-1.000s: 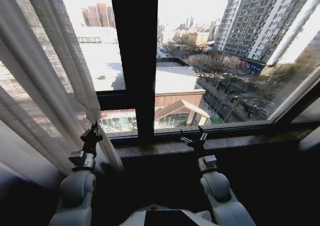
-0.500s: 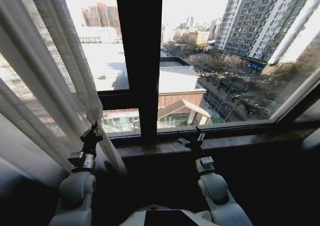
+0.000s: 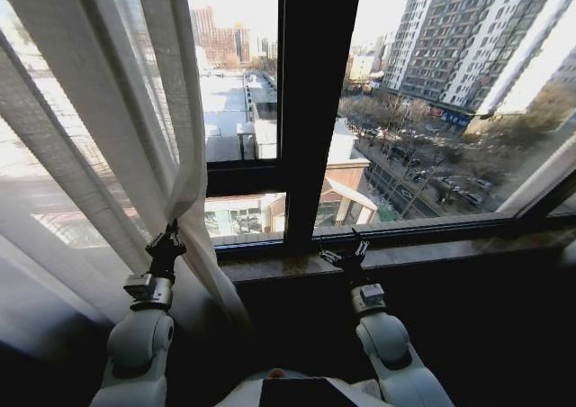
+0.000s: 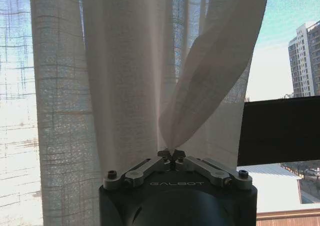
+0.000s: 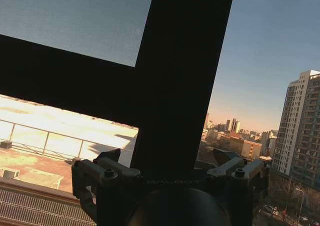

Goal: Open the curtains by pulling them apart, changing their state from closed to fully open.

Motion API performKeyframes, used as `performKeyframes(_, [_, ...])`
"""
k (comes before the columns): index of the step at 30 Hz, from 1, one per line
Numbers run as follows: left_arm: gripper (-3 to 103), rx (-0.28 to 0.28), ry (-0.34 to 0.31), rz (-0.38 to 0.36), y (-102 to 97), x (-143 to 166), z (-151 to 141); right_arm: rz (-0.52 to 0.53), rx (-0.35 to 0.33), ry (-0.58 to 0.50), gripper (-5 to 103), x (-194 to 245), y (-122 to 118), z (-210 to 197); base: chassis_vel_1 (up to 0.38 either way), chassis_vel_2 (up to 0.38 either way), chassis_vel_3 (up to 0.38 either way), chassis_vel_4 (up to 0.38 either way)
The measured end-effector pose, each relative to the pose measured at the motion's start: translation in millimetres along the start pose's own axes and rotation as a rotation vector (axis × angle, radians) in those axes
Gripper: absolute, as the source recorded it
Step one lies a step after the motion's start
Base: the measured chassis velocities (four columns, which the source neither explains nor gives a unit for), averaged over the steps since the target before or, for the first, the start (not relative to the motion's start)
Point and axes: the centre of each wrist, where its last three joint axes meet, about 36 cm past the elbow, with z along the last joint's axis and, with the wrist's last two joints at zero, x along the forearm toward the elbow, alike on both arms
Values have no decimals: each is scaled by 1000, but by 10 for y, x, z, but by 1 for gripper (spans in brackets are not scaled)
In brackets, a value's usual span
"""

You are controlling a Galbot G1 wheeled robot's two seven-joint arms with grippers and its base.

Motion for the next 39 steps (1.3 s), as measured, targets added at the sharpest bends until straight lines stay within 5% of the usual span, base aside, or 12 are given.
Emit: performKeyframes(39, [0,-2,-10,-8,-85,102,11,-2,-1,-7,100,39,13,41,369,339,-366,-342])
